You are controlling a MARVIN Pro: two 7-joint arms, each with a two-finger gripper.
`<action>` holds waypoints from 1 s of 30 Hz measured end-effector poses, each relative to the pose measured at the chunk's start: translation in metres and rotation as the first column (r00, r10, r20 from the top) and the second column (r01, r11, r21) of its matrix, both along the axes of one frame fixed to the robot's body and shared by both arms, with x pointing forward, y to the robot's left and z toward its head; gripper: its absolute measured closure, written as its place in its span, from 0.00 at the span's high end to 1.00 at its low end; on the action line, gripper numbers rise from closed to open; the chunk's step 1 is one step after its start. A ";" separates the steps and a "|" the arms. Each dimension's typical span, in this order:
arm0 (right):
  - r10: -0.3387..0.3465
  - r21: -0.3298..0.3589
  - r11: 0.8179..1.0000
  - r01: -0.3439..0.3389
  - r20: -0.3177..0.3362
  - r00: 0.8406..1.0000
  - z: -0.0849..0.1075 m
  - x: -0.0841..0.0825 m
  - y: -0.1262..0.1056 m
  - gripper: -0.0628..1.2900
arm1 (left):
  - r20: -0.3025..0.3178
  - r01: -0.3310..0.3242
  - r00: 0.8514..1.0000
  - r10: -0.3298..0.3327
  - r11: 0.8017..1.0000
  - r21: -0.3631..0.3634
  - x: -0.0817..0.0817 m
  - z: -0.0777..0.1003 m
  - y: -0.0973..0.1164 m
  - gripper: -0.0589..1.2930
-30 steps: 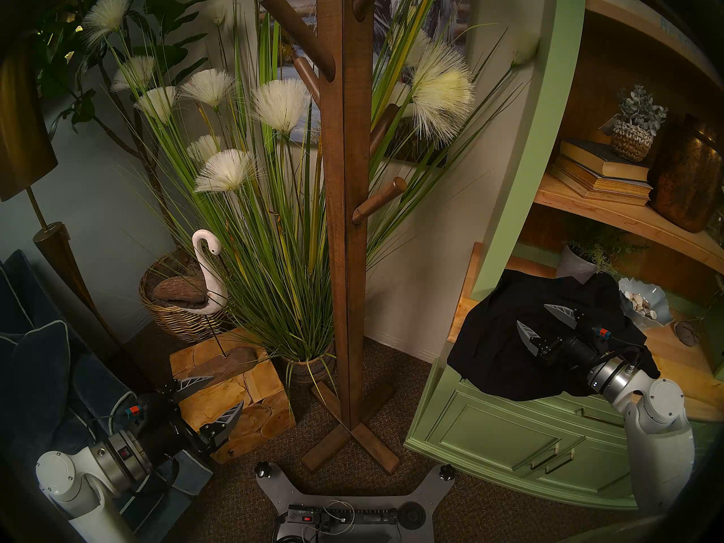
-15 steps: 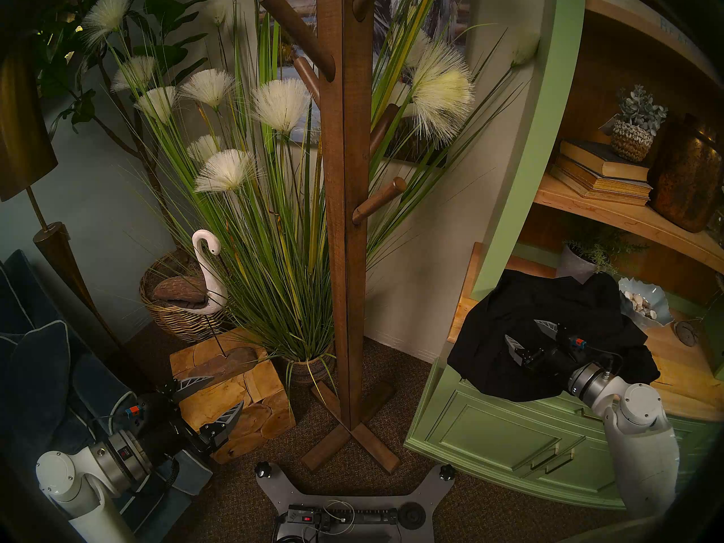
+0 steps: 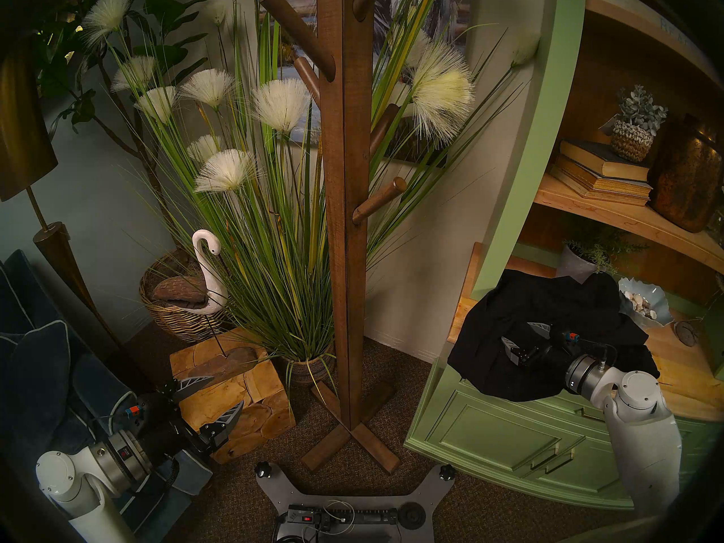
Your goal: Pick up jacket and place on coat hanger
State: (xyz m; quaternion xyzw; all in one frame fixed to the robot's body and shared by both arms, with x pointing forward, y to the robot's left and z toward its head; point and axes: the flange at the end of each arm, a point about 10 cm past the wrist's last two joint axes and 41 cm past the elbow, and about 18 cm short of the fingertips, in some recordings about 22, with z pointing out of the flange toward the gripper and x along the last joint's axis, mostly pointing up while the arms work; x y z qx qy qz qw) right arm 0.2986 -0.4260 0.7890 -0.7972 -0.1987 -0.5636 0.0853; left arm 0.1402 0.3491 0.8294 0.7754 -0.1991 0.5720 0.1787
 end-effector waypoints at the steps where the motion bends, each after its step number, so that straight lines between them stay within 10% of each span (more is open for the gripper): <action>1: 0.006 0.006 1.000 -0.006 -0.005 1.000 0.000 0.000 -0.003 0.95 | 0.000 0.000 1.000 0.000 1.000 0.000 0.000 0.000 0.000 0.98; 10: 0.014 0.012 1.000 -0.014 -0.014 1.000 0.003 -0.004 -0.022 0.95 | -0.001 0.000 1.000 0.000 1.000 0.000 0.000 0.000 0.000 0.98; 21: 0.040 0.020 0.999 -0.041 0.035 0.999 -0.004 -0.018 -0.035 0.18 | -0.001 0.000 1.000 0.000 1.000 0.000 0.000 0.000 0.000 0.98; 30: 0.123 0.099 0.985 -0.140 0.159 0.980 -0.014 -0.051 -0.004 0.18 | -0.002 0.000 1.000 0.000 1.000 0.001 0.000 0.000 0.000 0.98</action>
